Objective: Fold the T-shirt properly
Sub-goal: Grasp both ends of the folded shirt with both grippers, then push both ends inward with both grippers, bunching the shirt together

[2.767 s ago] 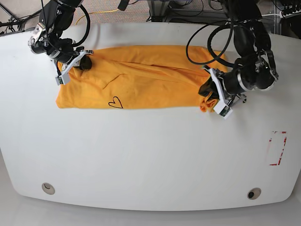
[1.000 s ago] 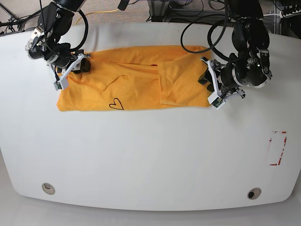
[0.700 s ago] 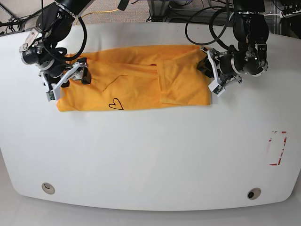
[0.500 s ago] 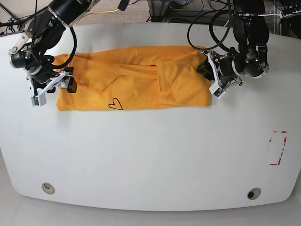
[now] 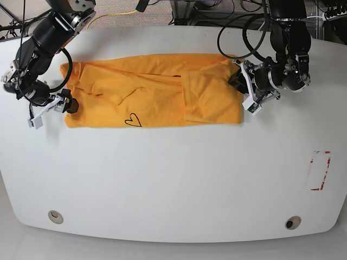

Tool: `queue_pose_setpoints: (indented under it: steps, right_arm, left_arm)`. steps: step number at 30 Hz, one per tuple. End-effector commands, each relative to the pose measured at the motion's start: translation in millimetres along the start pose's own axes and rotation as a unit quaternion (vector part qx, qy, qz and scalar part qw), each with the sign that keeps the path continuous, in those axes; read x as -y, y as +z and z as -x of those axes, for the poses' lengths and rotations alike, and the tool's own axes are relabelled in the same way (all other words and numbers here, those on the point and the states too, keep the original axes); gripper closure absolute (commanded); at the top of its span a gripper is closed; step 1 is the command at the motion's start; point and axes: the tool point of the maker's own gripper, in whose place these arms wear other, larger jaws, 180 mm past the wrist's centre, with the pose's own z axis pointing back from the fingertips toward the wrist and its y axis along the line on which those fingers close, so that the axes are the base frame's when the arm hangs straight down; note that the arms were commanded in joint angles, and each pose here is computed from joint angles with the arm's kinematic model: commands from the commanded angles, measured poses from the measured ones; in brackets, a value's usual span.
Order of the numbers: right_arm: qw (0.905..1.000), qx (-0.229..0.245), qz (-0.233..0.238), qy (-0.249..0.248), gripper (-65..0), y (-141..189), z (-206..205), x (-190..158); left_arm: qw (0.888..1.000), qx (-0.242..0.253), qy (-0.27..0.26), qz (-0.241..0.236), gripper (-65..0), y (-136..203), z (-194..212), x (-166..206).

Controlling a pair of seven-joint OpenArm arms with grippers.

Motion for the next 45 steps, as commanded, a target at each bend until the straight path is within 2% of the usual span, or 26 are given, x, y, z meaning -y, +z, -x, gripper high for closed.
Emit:
queue_pose_setpoints:
  steps: [1, 4, 7, 11, 15, 18, 25, 26, 28, 29, 31, 32, 33, 39, 45]
  right_arm:
    - [0.9995, 0.024, -0.014, -0.017, -50.3, -4.1, -10.9, 3.4]
    - [0.9988, 0.030, -0.022, -0.032, -50.3, -11.0, -5.4, 4.6]
    - [0.9989, 0.015, -0.020, -0.039, -50.3, -12.9, 9.9, 7.9]
    - [0.9982, 0.002, -0.039, -0.046, -50.3, -25.0, 23.8, -9.0]
    - [0.9983, -0.016, -0.043, -0.035, -50.3, -25.7, 39.6, -24.8]
    - [0.9989, -0.011, -0.042, -0.016, -50.3, -22.3, 38.9, -41.4]
    - [0.9993, -0.016, -0.034, -0.004, -49.1, -16.3, 50.7, -50.3]
    - [0.9993, -0.016, -0.034, -0.004, -47.2, -16.3, 50.4, -50.3]
    - [0.9994, -0.016, -0.032, -0.003, -37.6, -15.6, 50.4, -49.1]
    - [0.9994, -0.015, -0.032, -0.003, -30.6, -15.3, 49.4, -48.7]
    - [0.9994, -0.013, -0.031, 0.000, -10.8, -14.9, 46.8, -48.5]
    - [0.9995, -0.012, -0.031, 0.001, -3.8, -14.5, 46.1, -48.5]
    - [0.9995, -0.011, -0.030, 0.002, 0.0, -14.2, 45.4, -48.9]
    - [0.9982, 0.001, -0.016, 0.058, 0.0, -2.9, 27.7, -58.5]
    - [0.9921, 0.027, 0.011, 0.122, 0.0, 21.9, 13.2, -74.3]
  left_arm:
    - [1.000, 0.021, -0.007, -0.003, -19.4, 4.9, -12.9, -2.9]
    - [1.000, 0.024, -0.010, -0.005, -19.4, 6.1, -14.7, -2.8]
    - [1.000, 0.022, -0.008, -0.004, -19.4, 5.4, -13.3, -2.9]
    - [1.000, 0.021, -0.008, -0.003, -19.4, 5.1, -13.0, -2.9]
    - [1.000, 0.021, -0.008, -0.003, -19.4, 5.1, -13.0, -2.9]
    - [1.000, 0.021, -0.008, -0.003, -19.4, 5.1, -13.0, -2.9]
    - [1.000, 0.022, -0.008, -0.004, -19.4, 5.2, -13.6, -3.2]
    - [1.000, 0.022, -0.008, -0.004, -19.4, 5.2, -13.6, -3.2]
    - [1.000, 0.022, -0.008, -0.004, -19.4, 5.2, -13.6, -3.2]
    - [1.000, 0.022, -0.008, -0.004, -19.4, 5.2, -13.6, -3.2]
    - [1.000, 0.023, -0.008, -0.003, -19.4, 4.7, -14.1, -2.3]
    - [1.000, 0.023, -0.008, -0.003, -19.4, 4.7, -14.1, -2.3]
    - [1.000, 0.023, -0.007, -0.002, -19.4, 4.5, -14.3, -1.9]
    - [0.999, 0.036, -0.014, -0.006, -19.4, 5.3, -28.9, -6.2]
    - [0.999, 0.039, 0.014, 0.010, -19.4, -10.1, -36.4, -7.6]
